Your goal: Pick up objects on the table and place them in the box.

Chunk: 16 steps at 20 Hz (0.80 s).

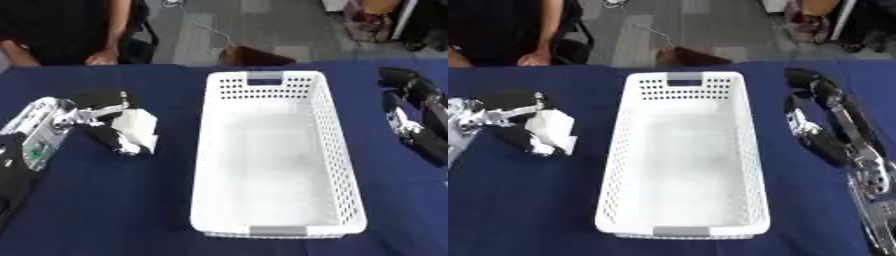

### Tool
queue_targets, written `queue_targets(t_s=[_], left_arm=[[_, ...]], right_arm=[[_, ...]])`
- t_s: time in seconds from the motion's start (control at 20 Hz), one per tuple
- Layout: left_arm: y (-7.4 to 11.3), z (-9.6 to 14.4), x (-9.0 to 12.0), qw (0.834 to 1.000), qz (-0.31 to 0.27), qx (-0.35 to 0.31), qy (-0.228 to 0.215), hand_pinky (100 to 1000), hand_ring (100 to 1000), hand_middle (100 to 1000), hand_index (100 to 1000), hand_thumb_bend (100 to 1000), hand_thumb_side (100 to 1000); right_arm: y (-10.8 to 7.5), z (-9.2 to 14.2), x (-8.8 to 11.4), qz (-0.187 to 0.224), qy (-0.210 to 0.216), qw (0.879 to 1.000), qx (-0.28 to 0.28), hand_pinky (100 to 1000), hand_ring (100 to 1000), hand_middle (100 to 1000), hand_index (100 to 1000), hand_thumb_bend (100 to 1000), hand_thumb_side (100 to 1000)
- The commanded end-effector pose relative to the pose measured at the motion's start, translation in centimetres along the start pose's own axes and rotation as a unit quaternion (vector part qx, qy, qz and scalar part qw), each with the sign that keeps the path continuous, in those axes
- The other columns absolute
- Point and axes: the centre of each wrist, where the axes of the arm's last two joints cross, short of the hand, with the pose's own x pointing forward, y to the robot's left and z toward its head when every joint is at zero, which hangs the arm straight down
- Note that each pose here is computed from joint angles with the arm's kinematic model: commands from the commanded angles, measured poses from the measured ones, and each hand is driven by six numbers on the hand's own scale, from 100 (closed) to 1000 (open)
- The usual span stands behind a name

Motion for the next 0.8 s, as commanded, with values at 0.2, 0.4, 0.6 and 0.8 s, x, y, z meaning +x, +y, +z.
queue_targets(t_s=[0.2, 0.4, 0.6, 0.8], left_arm=[[0.4, 0.3, -0.3, 1.000, -0.015, -0.009, 0.010, 100, 100, 146, 291, 100, 647], [0.4, 0.4, -0.4, 1.000, -0.013, -0.024, 0.008, 100, 100, 147, 290, 100, 647], [0.9, 0.9, -0.7, 0.999, -0.007, -0.039, -0.003, 100, 100, 147, 290, 100, 650], [3.2, 2.7, -1.6, 0.997, -0.001, -0.065, -0.029, 100, 100, 149, 290, 100, 652]], right_arm=[[-1.0, -0.5, 0.5, 0.009, -0.013, 1.000, -0.005, 818, 856, 893, 896, 100, 690], [-0.9, -0.4, 0.5, 0.009, -0.012, 1.000, -0.005, 818, 856, 893, 896, 100, 690], [-0.9, -0.3, 0.4, 0.011, -0.009, 1.000, -0.003, 818, 856, 893, 896, 100, 692], [-1.0, 0.3, -0.1, 0.016, 0.001, 1.000, 0.003, 818, 856, 893, 897, 100, 695]])
